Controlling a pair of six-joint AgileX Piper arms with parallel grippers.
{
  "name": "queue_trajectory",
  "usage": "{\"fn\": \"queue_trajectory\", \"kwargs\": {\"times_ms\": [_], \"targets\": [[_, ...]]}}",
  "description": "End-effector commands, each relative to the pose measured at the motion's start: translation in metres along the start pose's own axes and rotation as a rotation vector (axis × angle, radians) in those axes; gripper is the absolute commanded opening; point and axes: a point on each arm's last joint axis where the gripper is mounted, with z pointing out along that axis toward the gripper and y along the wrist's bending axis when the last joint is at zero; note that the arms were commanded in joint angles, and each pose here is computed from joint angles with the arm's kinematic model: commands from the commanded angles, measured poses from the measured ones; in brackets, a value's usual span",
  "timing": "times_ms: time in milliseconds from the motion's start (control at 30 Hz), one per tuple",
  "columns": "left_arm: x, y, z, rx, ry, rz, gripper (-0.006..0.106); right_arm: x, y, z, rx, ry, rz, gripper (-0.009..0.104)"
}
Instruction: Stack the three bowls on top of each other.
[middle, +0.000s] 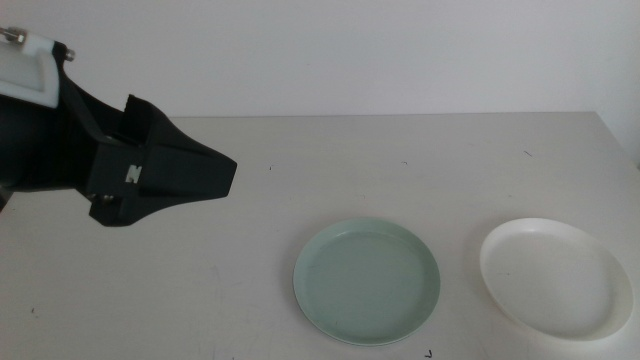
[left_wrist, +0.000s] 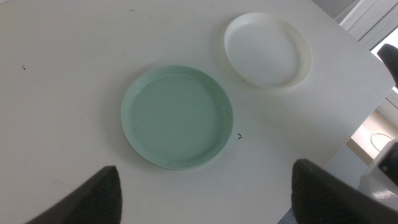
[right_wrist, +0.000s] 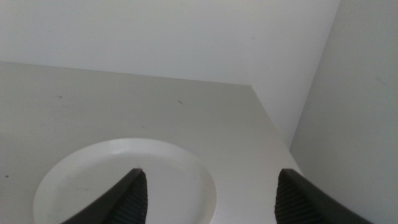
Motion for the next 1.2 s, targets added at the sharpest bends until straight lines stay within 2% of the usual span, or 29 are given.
{"fn": "queue_trajectory", "kwargs": {"times_ms": [0, 300, 633, 733, 933, 1167], "targets": [[-0.009, -0.007, -0.012, 0.028, -0.092, -0.003, 0.104, -0.019, -0.002, -0.005, 0.007, -0.09, 0.01, 0.052], [-0.009, -0.007, -0.011, 0.023, -0.089, 0.0, 0.104, -0.111, -0.011, 0.002, -0.009, 0.054, 0.095, 0.052], [-0.009, -0.006, -0.011, 0.016, -0.087, 0.003, 0.104, -0.193, -0.018, 0.04, -0.026, 0.322, 0.124, 0.052], [-0.009, -0.006, -0.011, 0.015, -0.087, 0.004, 0.104, -0.21, -0.019, 0.053, -0.034, 0.441, 0.129, 0.052], [-0.009, -0.006, -0.011, 0.015, -0.087, 0.004, 0.104, -0.243, -0.021, 0.084, -0.033, 0.571, 0.162, 0.052], [-0.009, -0.006, -0.011, 0.015, -0.087, 0.004, 0.104, -0.256, -0.022, 0.121, -0.004, 0.726, 0.222, 0.052]]}}
